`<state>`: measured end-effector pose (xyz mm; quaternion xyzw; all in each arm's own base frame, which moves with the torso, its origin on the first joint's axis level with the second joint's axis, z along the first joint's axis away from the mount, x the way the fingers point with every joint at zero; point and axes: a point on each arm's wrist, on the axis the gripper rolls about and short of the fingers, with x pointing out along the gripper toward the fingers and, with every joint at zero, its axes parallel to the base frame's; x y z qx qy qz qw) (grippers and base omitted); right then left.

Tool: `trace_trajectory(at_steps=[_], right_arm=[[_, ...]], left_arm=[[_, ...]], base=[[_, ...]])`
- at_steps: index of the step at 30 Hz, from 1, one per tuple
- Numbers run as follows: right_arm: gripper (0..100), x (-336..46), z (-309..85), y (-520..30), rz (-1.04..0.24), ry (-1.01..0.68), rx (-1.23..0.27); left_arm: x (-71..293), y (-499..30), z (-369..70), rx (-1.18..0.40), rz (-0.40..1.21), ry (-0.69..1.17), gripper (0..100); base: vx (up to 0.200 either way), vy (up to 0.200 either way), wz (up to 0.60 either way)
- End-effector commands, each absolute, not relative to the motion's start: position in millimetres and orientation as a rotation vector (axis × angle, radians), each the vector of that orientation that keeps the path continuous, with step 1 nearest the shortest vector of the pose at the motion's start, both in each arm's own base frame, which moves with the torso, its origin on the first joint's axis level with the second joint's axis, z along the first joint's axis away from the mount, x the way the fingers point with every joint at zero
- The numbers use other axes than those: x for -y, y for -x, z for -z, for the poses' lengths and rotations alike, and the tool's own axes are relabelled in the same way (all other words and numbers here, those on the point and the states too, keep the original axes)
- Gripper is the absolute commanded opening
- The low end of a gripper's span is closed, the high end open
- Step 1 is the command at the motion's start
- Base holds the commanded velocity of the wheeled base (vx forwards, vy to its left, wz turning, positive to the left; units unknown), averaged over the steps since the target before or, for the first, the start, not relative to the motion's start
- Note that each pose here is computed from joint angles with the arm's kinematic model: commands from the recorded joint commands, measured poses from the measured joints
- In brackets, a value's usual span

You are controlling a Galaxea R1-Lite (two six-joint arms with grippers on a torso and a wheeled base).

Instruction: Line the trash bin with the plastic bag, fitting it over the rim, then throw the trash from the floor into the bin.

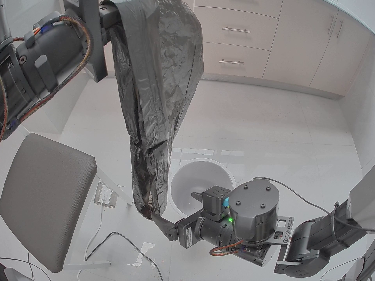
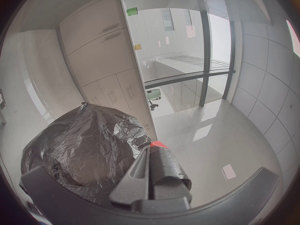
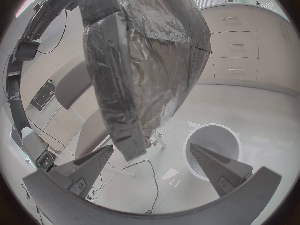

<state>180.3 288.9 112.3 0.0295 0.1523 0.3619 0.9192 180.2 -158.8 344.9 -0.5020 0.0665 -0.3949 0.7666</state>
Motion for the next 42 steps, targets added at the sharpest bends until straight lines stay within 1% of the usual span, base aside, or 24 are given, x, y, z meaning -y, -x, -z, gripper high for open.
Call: trace_trajectory(at_steps=[1, 6, 10, 11, 13, 17, 19, 23, 34, 38, 42], right_arm=[[100, -293, -111, -176, -0.763, -0.057, -0.314], [100, -296, -105, -176, -0.759, -0.048, -0.326], [100, -297, -101, -181, -0.711, -0.043, -0.32], [100, -299, -98, -184, -0.681, -0.038, -0.314], [100, -304, -91, -195, -0.635, -0.01, -0.279], [100, -310, -83, -201, -0.621, 0.015, -0.22], [100, -315, -79, -205, -0.587, 0.026, -0.166], [100, -317, -76, -209, -0.533, 0.075, -0.13], [100, -312, -82, -217, -0.469, 0.076, -0.102], [100, -312, -90, -217, -0.464, 0.071, -0.012], [100, -312, -90, -217, -0.457, 0.081, 0.012]], left_arm=[[160, -181, -344, -0.147, 0.855, 1.09, 0], [159, -180, -344, -0.148, 0.856, 1.09, 0], [160, -177, -345, -0.15, 0.868, 1.092, 0], [160, -176, -345, -0.151, 0.869, 1.092, 0], [160, -176, -344, -0.155, 0.869, 1.091, 0], [161, -176, -344, -0.155, 0.869, 1.091, 0], [160, -176, -344, -0.153, 0.87, 1.092, 0], [160, -176, -344, -0.153, 0.87, 1.092, 0], [160, -176, -344, -0.152, 0.869, 1.091, 0], [160, -176, -343, -0.154, 0.869, 1.09, 0], [160, -176, -343, -0.154, 0.869, 1.09, 0]], base=[[0.0, 0.0, 0.0], [0.0, 0.0, 0.0], [0.0, 0.0, 0.0], [0.0, 0.0, 0.0], [0.0, 0.0, 0.0], [0.0, 0.0, 0.0], [0.0, 0.0, 0.0], [0.0, 0.0, 0.0], [0.0, 0.0, 0.0], [0.0, 0.0, 0.0], [0.0, 0.0, 0.0]])
